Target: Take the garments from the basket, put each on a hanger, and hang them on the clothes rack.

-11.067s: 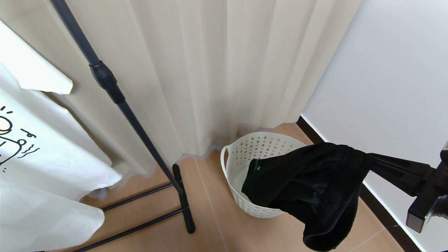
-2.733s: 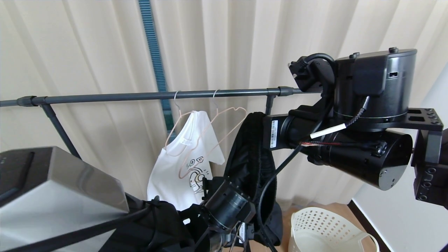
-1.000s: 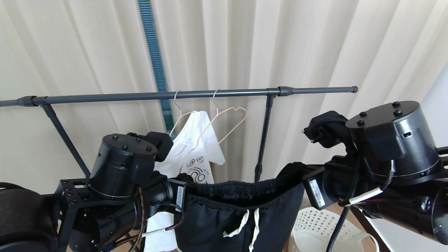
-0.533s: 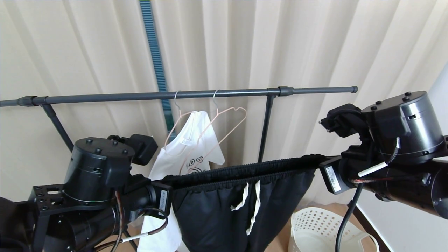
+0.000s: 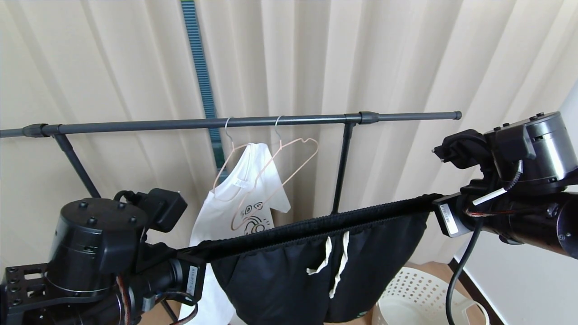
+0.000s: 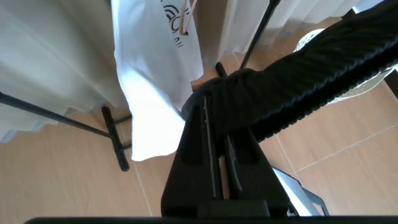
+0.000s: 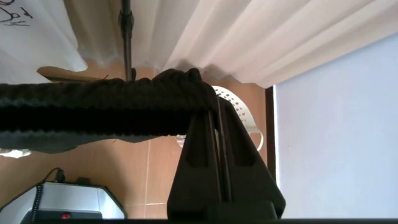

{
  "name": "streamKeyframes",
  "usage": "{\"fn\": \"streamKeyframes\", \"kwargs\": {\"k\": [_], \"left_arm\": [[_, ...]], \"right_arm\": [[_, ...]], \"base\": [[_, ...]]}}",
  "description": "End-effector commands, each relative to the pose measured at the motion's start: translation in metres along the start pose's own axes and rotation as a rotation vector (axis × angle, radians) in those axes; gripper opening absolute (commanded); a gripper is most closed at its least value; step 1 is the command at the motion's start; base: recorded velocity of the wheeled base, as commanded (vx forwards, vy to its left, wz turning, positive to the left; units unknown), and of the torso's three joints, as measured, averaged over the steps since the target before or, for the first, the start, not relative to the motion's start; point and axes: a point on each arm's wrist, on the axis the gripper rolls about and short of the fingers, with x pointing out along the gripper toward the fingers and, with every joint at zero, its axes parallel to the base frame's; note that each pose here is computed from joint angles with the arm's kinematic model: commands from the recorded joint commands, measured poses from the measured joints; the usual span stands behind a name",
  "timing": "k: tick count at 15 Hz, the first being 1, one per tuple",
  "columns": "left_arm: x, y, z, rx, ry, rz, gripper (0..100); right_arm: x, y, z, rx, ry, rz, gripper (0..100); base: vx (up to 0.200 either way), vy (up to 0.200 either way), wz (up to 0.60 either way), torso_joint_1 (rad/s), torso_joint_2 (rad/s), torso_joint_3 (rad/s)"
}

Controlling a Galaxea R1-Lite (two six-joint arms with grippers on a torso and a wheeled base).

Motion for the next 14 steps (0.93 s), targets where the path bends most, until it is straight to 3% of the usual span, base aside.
{"fn": "streamKeyframes", "kwargs": {"k": [1, 5, 7, 8, 10, 14], "left_arm": [[-0.007, -0.017, 0.008, 0.028, -0.038, -0.075, 0], [0.006, -0.059, 0.025, 0.084, -0.049, -0.175, 0], [0.015, -0.067, 0.035, 0.080, -0.058, -0.179, 0], [0.031, -0.079, 0.059, 0.053, -0.099, -0.184, 0], [0.046, -0.082, 0.077, 0.029, -0.118, -0.216, 0], [0.098, -0.072, 0.129, -0.057, -0.207, -0.161, 0]], "right_arm": [[-0.003, -0.002, -0.002, -0.008, -0.001, -0.002, 0], [-0.025, -0.017, -0.020, -0.156, -0.023, -0.001, 0], [-0.029, -0.020, -0.026, -0.197, -0.026, 0.008, 0], [-0.035, -0.023, -0.035, -0.274, -0.027, 0.038, 0], [-0.037, -0.024, -0.039, -0.314, -0.028, 0.054, 0], [-0.042, -0.003, -0.048, -0.400, -0.039, 0.168, 0]], "base": [[0.000, 0.000, 0.00, 0.000, 0.00, 0.000], [0.000, 0.000, 0.00, 0.000, 0.00, 0.000], [0.000, 0.000, 0.00, 0.000, 0.00, 0.000], [0.000, 0.000, 0.00, 0.000, 0.00, 0.000], [0.000, 0.000, 0.00, 0.000, 0.00, 0.000], [0.000, 0.000, 0.00, 0.000, 0.00, 0.000]]}}
